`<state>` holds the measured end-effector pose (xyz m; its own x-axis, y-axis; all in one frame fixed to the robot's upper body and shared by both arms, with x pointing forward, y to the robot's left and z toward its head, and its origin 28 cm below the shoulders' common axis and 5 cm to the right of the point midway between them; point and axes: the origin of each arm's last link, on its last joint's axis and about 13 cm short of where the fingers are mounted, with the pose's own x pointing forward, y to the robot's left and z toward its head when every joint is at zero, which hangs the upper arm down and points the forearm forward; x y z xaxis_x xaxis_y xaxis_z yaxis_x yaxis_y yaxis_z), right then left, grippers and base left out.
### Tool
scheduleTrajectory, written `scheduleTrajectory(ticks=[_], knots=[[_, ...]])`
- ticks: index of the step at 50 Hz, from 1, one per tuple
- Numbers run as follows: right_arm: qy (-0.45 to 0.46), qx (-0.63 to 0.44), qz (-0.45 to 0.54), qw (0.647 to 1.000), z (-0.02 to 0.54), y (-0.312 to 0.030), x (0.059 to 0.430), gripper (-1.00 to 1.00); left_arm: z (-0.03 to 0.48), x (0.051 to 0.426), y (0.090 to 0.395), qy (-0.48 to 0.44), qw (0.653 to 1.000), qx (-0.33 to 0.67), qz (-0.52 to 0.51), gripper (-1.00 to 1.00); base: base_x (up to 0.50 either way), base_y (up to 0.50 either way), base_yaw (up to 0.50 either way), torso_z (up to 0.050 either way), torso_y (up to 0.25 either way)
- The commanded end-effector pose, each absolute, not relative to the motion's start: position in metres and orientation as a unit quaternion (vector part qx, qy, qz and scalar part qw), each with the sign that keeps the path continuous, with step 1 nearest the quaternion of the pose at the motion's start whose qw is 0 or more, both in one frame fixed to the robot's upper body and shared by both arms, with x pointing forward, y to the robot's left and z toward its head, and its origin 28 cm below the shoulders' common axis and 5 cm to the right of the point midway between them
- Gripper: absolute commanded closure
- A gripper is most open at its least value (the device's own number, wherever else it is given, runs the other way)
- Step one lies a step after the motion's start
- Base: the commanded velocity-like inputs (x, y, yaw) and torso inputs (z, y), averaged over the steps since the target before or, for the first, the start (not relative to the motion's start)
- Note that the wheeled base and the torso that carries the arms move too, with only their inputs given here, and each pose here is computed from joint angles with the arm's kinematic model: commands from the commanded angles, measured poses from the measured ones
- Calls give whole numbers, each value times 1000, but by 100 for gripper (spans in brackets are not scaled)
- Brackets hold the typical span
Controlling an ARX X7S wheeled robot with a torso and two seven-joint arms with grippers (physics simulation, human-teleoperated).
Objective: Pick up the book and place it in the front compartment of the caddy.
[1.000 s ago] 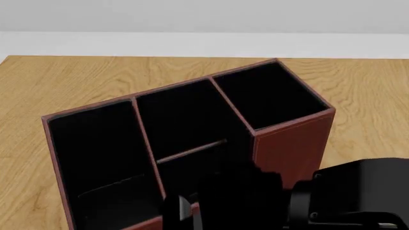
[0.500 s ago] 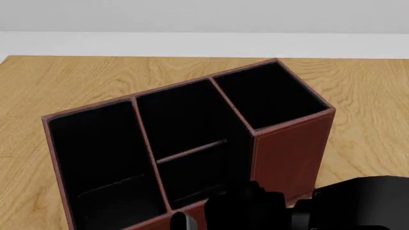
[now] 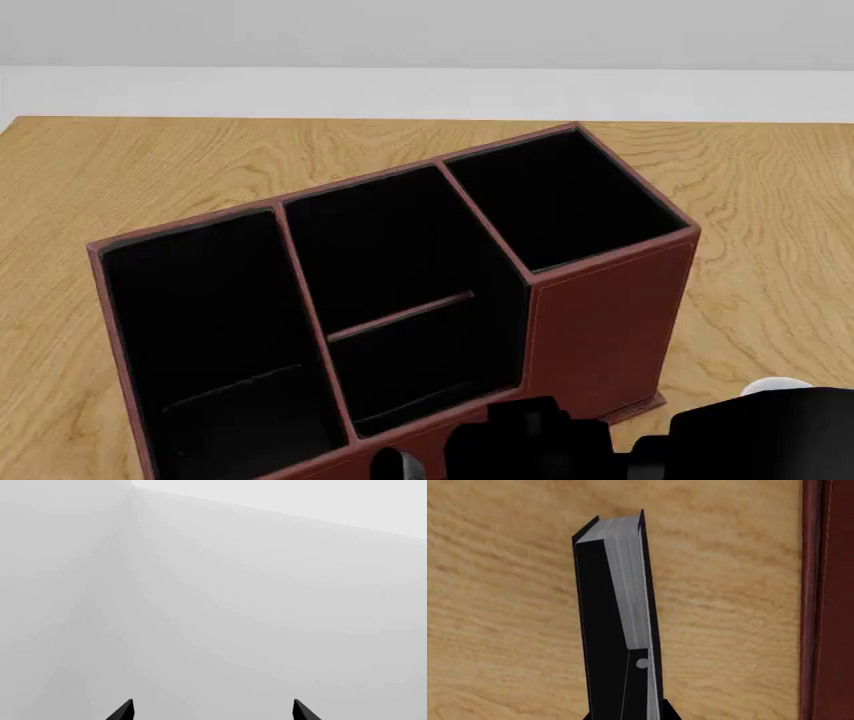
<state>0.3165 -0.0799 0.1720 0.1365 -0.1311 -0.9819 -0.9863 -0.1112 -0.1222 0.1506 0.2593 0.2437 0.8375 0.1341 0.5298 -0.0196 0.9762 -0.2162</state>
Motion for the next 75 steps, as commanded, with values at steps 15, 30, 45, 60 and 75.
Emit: scheduleTrajectory(ticks=[15, 30, 45, 60, 75], knots=[[459, -596, 445, 486, 212, -74, 311, 100, 243, 151, 259, -281, 953, -102, 39, -100, 0, 0, 0, 0, 0], [417, -622, 426, 509, 258, -69, 303, 100, 243, 151, 259, -280, 954, -103, 40, -100, 0, 0, 0, 0, 0], [373, -654, 403, 520, 307, -72, 290, 100, 243, 150, 258, -281, 953, -102, 40, -100, 0, 0, 0, 0, 0], [309, -696, 379, 526, 344, -71, 288, 100, 242, 155, 255, -277, 955, -101, 32, -100, 0, 0, 0, 0, 1], [265, -728, 365, 517, 368, -68, 292, 100, 243, 154, 256, -279, 954, -102, 32, -100, 0, 0, 0, 0, 1]])
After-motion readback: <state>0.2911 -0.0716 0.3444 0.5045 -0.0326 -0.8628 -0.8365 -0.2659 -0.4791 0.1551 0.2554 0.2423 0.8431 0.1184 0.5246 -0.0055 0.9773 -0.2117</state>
